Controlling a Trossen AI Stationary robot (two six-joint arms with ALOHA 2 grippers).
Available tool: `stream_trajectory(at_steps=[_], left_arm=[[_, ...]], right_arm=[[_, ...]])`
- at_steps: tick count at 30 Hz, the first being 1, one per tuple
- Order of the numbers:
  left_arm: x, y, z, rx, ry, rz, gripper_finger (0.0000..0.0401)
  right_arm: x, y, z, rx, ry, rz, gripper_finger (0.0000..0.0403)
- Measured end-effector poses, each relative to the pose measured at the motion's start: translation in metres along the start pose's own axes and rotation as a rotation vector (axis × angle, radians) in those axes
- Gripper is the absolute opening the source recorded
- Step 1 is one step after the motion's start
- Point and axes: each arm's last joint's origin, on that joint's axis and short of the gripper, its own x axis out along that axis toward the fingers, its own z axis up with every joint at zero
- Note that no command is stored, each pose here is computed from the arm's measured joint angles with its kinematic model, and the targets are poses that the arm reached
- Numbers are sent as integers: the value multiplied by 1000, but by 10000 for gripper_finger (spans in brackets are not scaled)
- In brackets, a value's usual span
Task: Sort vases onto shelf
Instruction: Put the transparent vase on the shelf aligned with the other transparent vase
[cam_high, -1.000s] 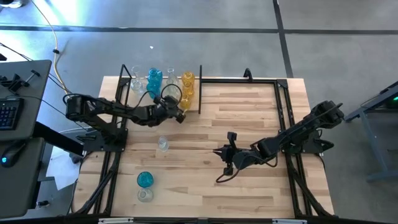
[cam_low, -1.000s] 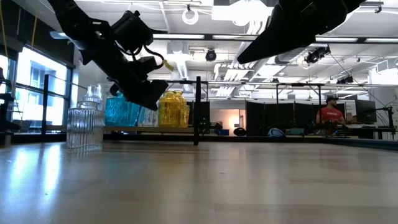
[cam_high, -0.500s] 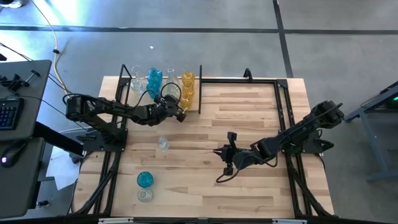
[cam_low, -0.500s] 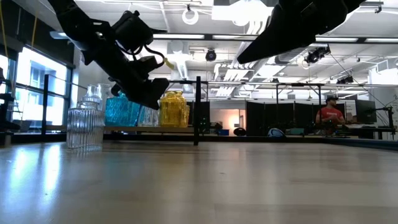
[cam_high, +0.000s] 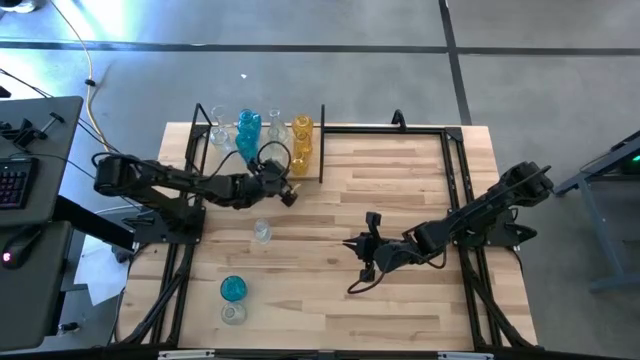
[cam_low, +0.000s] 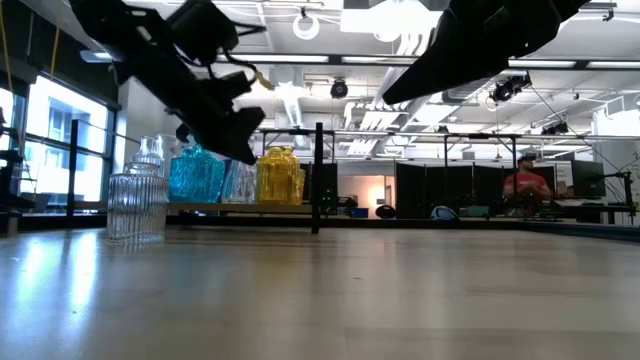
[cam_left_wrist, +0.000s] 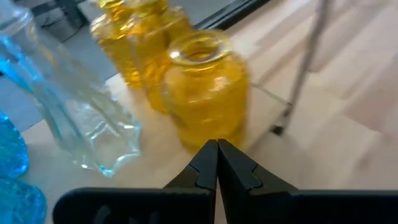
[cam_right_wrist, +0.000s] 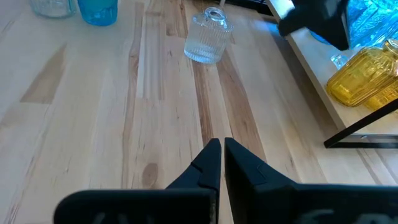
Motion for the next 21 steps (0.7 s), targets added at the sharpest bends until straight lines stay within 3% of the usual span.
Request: stream_trajectory(at_steps=[11,21], left_arm=[[-52,-25,-1,68,-84,-106,0],[-67,-37,-5,91,-105,-180,0]], right_arm=[[0,0,0,0,-1,0,2],[0,0,0,1,-1,0,2]])
